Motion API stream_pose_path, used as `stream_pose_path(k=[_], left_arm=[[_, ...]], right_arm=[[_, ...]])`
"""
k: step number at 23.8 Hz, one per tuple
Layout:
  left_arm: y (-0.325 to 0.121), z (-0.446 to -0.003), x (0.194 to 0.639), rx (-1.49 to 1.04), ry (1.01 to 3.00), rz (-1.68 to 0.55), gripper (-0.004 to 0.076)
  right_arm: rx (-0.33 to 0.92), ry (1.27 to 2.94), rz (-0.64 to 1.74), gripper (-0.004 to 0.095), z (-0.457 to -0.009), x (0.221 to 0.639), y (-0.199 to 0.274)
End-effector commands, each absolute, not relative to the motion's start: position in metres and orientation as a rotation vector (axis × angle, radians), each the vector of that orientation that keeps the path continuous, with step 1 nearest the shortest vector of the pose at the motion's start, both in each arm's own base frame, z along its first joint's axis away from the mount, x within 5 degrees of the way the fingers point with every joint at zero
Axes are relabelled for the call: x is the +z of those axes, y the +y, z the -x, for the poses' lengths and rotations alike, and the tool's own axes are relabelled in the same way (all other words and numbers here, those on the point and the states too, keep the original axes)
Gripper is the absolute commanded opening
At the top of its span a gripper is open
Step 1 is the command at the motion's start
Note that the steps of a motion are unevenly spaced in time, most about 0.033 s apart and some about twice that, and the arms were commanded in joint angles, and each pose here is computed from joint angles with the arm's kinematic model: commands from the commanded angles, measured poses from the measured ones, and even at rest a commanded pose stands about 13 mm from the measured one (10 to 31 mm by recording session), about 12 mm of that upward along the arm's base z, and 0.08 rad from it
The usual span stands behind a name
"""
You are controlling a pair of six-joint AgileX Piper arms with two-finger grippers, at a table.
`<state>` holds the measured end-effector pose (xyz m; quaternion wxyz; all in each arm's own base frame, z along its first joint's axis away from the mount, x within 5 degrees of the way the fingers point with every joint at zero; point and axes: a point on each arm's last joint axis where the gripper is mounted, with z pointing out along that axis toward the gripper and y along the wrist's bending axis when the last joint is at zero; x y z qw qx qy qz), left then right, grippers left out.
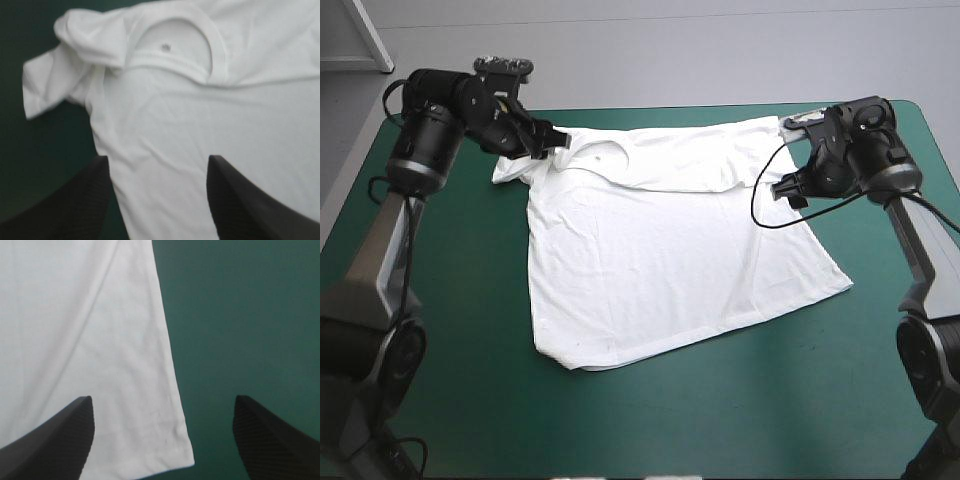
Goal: Fold the cloth
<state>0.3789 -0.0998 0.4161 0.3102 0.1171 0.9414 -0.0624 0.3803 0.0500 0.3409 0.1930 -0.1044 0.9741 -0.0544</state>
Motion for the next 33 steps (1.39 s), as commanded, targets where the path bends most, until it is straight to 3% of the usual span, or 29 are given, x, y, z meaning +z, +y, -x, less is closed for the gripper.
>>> stream_pose_path(k=[1,9,16,26,33], left_arm=[[-0.088,-0.321,0.424,-0.186,2.549,-0.291,0.0419],[-0.066,-0.236,0.355,-0.174,2.789,-0.171,0.0419],[-0.065,-0.197,0.305,-0.327,2.835,-0.048,0.0419],[-0.105,-0.203,0.235,-0.390,2.761,-0.064,0.0419],[-0.119,-0.213,0.209,-0.392,2.832,-0.081,0.0404]], right_arm=[[-0.171,2.677,0.283,0.0709,-0.352,0.357,0.038],[-0.099,2.719,0.257,0.0709,-0.317,0.327,0.034],[-0.060,2.753,0.250,0.0709,-0.298,0.315,0.034],[0.009,2.753,0.227,0.0709,-0.291,0.320,0.037],[-0.088,2.703,0.200,0.0709,-0.300,0.301,0.026]])
